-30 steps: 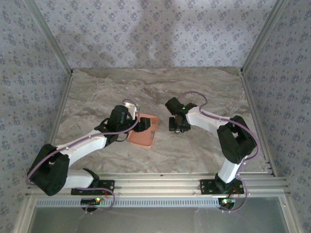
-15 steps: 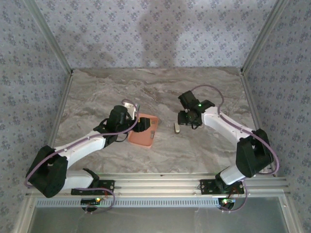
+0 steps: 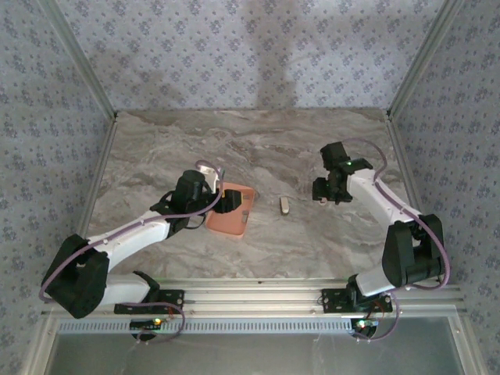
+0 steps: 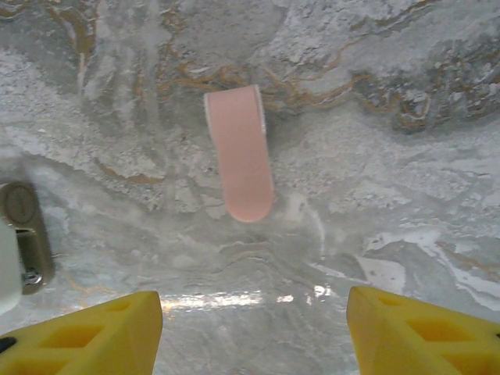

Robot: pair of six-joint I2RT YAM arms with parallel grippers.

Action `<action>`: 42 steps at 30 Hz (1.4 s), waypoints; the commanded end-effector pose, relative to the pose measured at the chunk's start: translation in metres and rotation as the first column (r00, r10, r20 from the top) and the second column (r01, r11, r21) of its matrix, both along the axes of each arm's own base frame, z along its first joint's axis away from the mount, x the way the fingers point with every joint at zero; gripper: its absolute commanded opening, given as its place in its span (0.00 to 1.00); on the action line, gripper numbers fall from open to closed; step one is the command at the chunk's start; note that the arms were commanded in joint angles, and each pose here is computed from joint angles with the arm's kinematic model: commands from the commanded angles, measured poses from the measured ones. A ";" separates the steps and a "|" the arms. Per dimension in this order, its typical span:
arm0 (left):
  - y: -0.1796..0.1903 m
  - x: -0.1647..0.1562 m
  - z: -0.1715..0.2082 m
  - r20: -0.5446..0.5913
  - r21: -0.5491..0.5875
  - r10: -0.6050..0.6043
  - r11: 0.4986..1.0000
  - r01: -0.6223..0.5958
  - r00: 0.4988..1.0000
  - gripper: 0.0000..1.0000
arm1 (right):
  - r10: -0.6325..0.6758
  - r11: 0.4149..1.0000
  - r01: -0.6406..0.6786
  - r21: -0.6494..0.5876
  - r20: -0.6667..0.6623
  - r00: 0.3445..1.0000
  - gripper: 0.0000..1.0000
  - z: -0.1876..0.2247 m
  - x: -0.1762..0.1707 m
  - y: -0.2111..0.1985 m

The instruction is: Load the staples into the stapler

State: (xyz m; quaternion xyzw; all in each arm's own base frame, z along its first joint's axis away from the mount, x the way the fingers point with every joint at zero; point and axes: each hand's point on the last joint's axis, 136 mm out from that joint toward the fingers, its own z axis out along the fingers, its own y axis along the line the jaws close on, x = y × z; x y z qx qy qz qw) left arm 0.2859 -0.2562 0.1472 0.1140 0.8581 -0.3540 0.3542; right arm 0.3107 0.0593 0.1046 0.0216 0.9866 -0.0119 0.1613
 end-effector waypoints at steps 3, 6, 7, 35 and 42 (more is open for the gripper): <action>0.003 0.002 0.004 0.010 -0.007 0.015 1.000 -0.015 1.000 0.66 | 0.047 0.999 -0.047 0.007 -0.054 0.997 0.66 -0.008 -0.005 -0.006; 0.004 0.002 0.003 0.006 -0.008 0.018 1.000 -0.018 1.000 0.66 | 0.056 0.998 -0.055 0.027 -0.056 0.997 0.66 -0.012 -0.001 -0.003; 0.004 0.002 0.003 0.005 -0.008 0.019 1.000 -0.018 1.000 0.66 | 0.064 0.997 -0.062 0.037 -0.056 0.996 0.66 -0.013 0.001 0.000; 0.007 0.007 0.000 -0.004 0.035 0.039 0.999 -0.039 0.999 0.66 | 0.103 0.994 -0.097 0.058 -0.093 0.990 0.32 -0.063 0.053 0.000; 0.008 0.008 0.001 -0.002 0.029 0.052 0.998 -0.052 0.999 0.66 | 0.088 0.996 -0.087 0.012 -0.052 0.995 0.30 -0.041 0.038 0.013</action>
